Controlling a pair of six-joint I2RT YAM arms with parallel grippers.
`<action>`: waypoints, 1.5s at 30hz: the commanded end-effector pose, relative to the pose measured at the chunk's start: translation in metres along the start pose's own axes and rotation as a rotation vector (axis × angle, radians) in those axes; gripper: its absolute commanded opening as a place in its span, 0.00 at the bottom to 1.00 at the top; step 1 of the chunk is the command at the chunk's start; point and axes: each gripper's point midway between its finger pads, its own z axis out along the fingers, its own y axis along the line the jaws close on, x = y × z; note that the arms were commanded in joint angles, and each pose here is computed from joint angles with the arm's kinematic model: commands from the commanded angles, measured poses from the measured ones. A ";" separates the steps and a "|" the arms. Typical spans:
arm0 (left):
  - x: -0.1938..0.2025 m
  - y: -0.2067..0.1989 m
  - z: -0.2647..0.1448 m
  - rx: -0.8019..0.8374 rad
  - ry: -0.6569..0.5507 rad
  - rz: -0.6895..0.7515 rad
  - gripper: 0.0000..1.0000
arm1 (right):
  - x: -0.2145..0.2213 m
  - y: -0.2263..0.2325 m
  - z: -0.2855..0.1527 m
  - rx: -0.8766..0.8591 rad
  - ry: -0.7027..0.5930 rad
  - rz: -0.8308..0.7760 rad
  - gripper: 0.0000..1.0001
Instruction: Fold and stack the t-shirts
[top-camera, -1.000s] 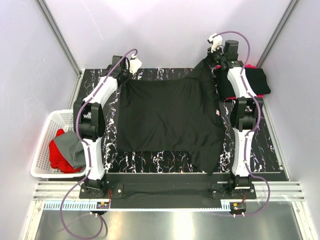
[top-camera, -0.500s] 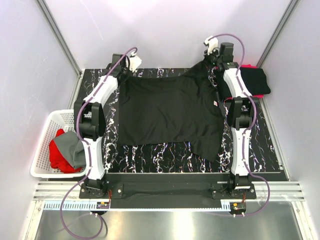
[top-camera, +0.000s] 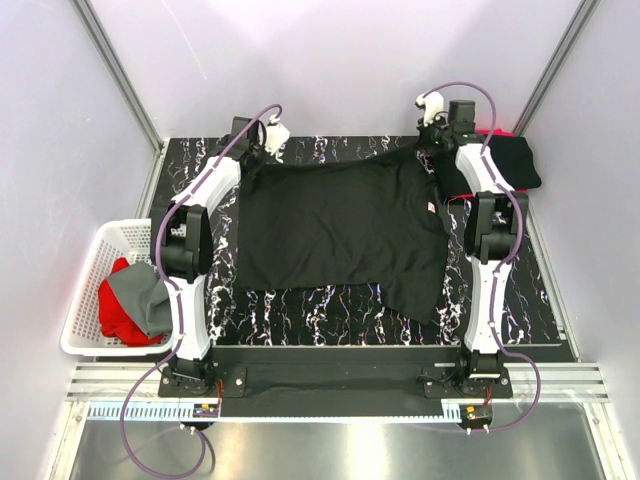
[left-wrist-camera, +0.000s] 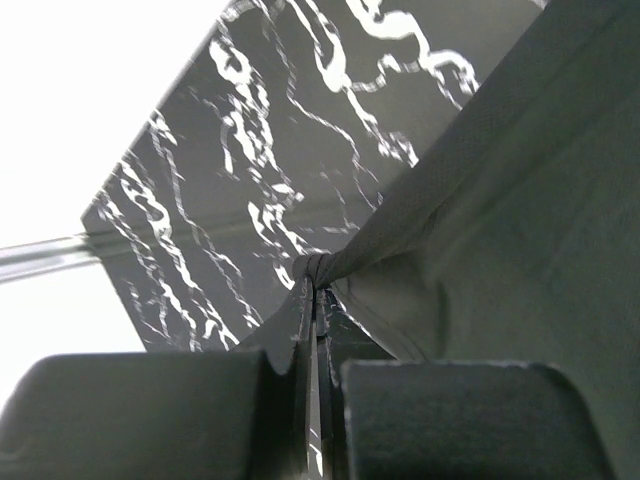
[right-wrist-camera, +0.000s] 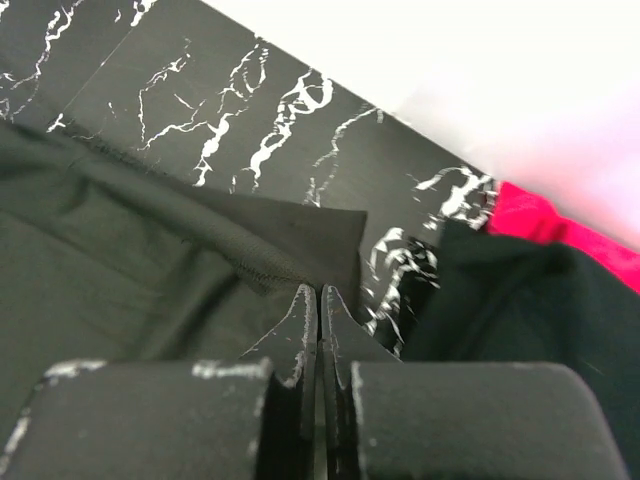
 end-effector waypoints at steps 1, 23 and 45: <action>-0.023 0.021 -0.030 -0.056 -0.073 -0.013 0.00 | -0.064 -0.012 -0.044 0.049 -0.122 -0.075 0.00; -0.010 0.022 -0.034 -0.050 -0.063 -0.011 0.00 | -0.034 0.007 -0.097 0.013 -0.068 -0.018 0.00; 0.027 -0.013 -0.060 0.026 -0.021 -0.018 0.00 | 0.008 0.063 -0.148 -0.068 -0.002 0.058 0.00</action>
